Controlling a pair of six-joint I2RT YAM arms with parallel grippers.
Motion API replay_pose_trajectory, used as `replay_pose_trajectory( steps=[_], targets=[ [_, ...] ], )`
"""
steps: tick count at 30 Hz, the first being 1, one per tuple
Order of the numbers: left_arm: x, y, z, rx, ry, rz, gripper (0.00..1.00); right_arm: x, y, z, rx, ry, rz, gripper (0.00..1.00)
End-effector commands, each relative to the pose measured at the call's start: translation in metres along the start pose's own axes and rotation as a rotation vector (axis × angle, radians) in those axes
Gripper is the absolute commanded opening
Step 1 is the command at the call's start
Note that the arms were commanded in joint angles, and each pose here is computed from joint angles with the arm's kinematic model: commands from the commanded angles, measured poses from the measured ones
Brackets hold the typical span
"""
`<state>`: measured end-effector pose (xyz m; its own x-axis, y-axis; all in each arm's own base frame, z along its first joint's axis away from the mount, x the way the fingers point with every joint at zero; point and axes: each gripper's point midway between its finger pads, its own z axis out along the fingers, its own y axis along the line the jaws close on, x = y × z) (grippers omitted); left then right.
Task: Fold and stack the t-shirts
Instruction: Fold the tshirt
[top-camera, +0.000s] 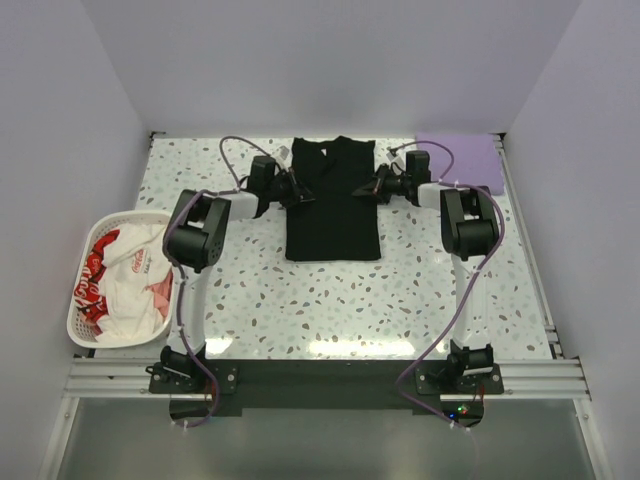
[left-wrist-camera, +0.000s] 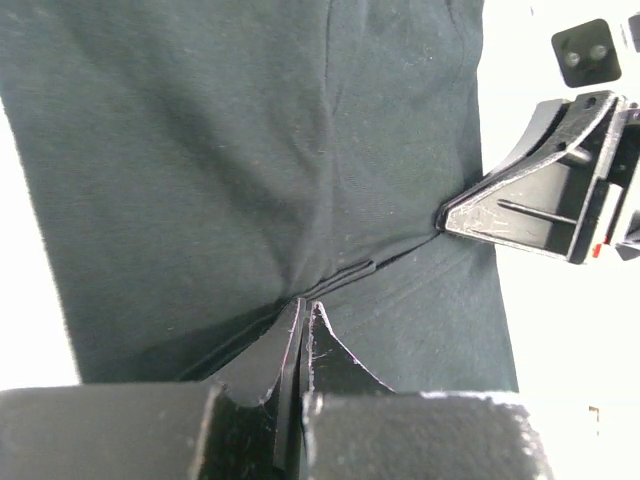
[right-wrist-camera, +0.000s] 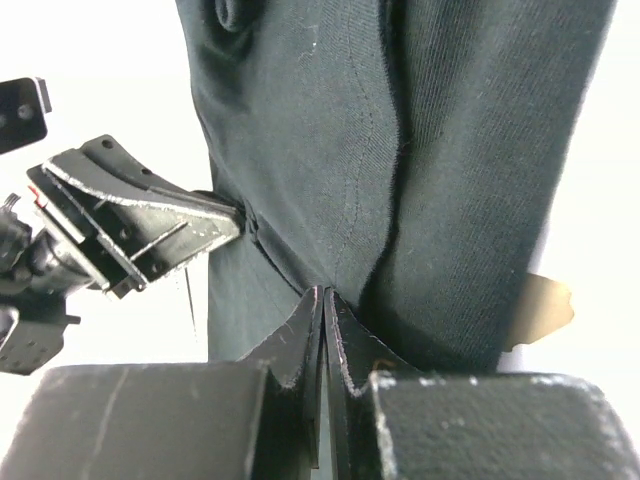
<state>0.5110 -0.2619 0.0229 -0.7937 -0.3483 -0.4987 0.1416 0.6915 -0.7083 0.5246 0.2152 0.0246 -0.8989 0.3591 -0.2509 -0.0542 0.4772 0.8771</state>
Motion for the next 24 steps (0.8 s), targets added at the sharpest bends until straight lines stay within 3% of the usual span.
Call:
replay_pose_trajectory(
  steps=[1,7,14,24],
  targets=[
    [-0.005,0.019,-0.011,-0.012,-0.016,-0.015,0.00,0.004,-0.021,0.001,0.015,0.001,0.023,0.04],
    [-0.015,0.018,-0.024,0.016,-0.055,-0.020,0.01,0.009,-0.028,0.001,0.024,0.006,0.037,0.04],
    [-0.036,-0.002,-0.042,0.112,-0.122,0.019,0.17,0.007,-0.027,-0.003,0.023,0.001,0.035,0.04],
    [-0.030,0.031,-0.029,0.061,-0.107,-0.054,0.12,0.004,-0.022,-0.003,0.007,-0.003,0.025,0.04]
  ],
)
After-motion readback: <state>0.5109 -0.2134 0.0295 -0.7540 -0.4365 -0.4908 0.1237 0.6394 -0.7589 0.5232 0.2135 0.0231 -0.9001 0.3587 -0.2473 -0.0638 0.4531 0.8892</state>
